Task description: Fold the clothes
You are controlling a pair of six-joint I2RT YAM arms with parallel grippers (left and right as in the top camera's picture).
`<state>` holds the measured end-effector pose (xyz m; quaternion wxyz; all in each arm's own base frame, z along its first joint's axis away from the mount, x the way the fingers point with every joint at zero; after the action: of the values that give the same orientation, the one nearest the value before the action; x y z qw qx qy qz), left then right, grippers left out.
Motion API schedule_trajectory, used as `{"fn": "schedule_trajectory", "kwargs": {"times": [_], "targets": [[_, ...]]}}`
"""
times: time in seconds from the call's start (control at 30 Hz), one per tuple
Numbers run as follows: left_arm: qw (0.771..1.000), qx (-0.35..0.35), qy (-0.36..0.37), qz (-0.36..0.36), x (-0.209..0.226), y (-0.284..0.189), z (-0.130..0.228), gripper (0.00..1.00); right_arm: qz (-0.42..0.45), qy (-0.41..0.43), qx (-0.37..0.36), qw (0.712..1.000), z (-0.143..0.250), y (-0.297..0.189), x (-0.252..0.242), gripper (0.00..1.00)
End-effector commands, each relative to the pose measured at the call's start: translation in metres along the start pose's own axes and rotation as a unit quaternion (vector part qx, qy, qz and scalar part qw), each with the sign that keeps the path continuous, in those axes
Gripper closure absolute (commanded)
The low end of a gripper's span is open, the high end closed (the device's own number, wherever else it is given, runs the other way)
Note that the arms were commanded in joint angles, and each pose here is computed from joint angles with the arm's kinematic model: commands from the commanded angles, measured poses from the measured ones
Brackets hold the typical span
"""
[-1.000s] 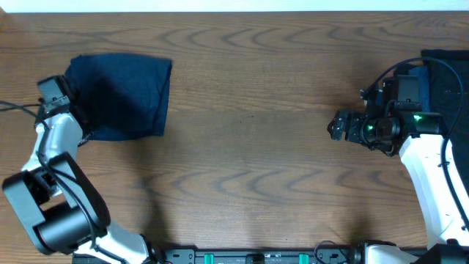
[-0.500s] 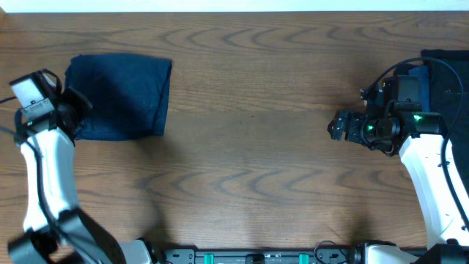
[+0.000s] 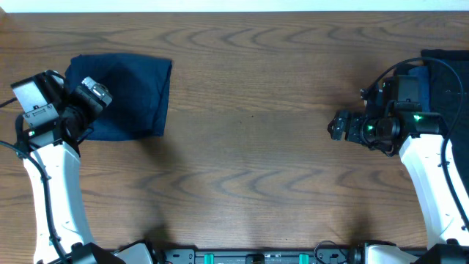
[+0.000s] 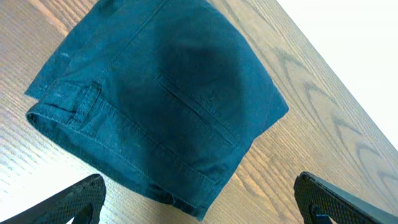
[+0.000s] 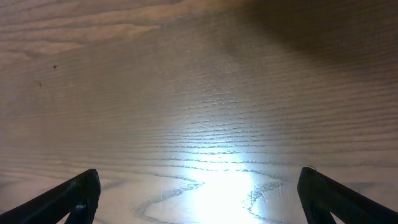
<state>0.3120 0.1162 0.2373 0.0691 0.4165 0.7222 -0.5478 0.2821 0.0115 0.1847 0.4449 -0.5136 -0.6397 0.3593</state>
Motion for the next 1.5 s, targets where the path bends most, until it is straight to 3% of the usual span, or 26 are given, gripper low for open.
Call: {"fn": "schedule_trajectory", "kwargs": {"times": [0.0,0.9,1.17,1.47], "targets": [[1.0,0.003,0.004,0.009,-0.004,-0.002,0.0,0.02,0.004,-0.001,-0.002,1.0,0.001,-0.001,-0.001,0.01],[1.0,0.003,0.004,0.009,-0.004,-0.002,0.0,0.02,0.022,-0.007,-0.016,1.0,0.001,-0.008,-0.002,0.01],[1.0,0.003,0.004,0.009,-0.004,-0.002,0.0,0.02,0.024,-0.037,-0.135,0.99,0.005,-0.071,0.015,0.01],[1.0,0.003,0.004,0.009,-0.004,-0.002,0.0,0.02,0.024,-0.093,-0.35,0.932,0.038,-0.171,0.045,0.01]]}}
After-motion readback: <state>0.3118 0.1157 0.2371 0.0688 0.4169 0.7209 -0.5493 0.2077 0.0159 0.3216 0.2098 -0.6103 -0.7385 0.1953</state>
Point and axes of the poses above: each gripper's point midway between its finger pads, its own y axis out along the fingers, its own x axis along the line the jaws close on, z = x × y, the point moved 7 cm from there along -y, back along the fingers, and after that the axes turned 14 degrees about -y, right-handed, at the moved point
